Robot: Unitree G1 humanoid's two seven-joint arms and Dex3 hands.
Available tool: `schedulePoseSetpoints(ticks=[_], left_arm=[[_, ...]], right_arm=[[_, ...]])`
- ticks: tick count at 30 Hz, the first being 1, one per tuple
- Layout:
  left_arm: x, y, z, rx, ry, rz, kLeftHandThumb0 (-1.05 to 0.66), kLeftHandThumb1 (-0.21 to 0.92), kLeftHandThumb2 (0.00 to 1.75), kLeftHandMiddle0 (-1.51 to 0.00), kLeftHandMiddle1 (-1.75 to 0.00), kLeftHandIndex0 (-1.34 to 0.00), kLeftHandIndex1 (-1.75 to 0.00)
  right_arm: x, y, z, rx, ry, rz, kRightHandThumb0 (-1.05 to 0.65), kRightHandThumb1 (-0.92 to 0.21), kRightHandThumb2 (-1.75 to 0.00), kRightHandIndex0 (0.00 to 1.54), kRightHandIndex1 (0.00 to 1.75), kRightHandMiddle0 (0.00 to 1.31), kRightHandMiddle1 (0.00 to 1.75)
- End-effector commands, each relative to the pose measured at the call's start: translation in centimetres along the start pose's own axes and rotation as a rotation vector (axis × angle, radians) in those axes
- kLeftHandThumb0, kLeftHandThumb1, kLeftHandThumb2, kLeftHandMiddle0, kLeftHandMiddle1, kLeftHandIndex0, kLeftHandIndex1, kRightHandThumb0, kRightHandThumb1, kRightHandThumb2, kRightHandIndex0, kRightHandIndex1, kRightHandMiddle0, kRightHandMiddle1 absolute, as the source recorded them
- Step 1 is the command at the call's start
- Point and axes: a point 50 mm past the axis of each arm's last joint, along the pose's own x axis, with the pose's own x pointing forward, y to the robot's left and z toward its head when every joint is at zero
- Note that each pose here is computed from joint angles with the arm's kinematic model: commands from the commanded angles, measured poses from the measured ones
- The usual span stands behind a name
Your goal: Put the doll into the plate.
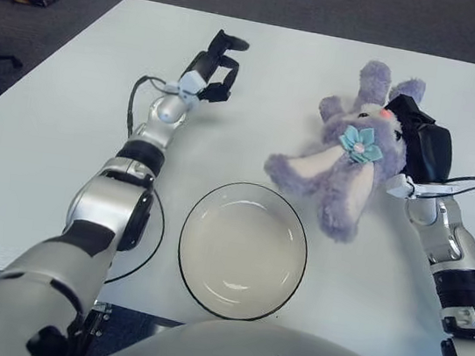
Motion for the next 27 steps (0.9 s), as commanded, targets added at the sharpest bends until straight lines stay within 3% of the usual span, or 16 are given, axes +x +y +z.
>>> schedulePoseSetpoints(ticks=[1,15,27], left_arm=[[-0.9,0.9,-0.4,-0.029,-0.004,0.011,-0.63,0.92,0.85,-0.12,-1.16,0.00,-1.26],[-3.2,2.7,-0.5,-0.133,-0.109,-0.113,-0.72,0.92,0.74,-0.17,-1.21,0.00,-1.27],[-3.9,4.1,2.0,0.078,-0.257,-0.382,-0.83,0.85,0.74,-0.08,-1.30,0.00,-1.26]], right_arm=[[-0.2,-0.4,0.1,0.013,0.012,-0.007,-0.01,0.01,-1.70,0.86,1.75,0.63,1.75],[-0.3,-0.6,0.1,0.032,0.037,0.011,0.00,-0.03,-1.66,0.83,1.75,0.60,1.75],[-0.3,-0.5,0.1,0.045,0.047,0.000,0.00,-0.09,-1.58,0.78,1.75,0.54,1.75]])
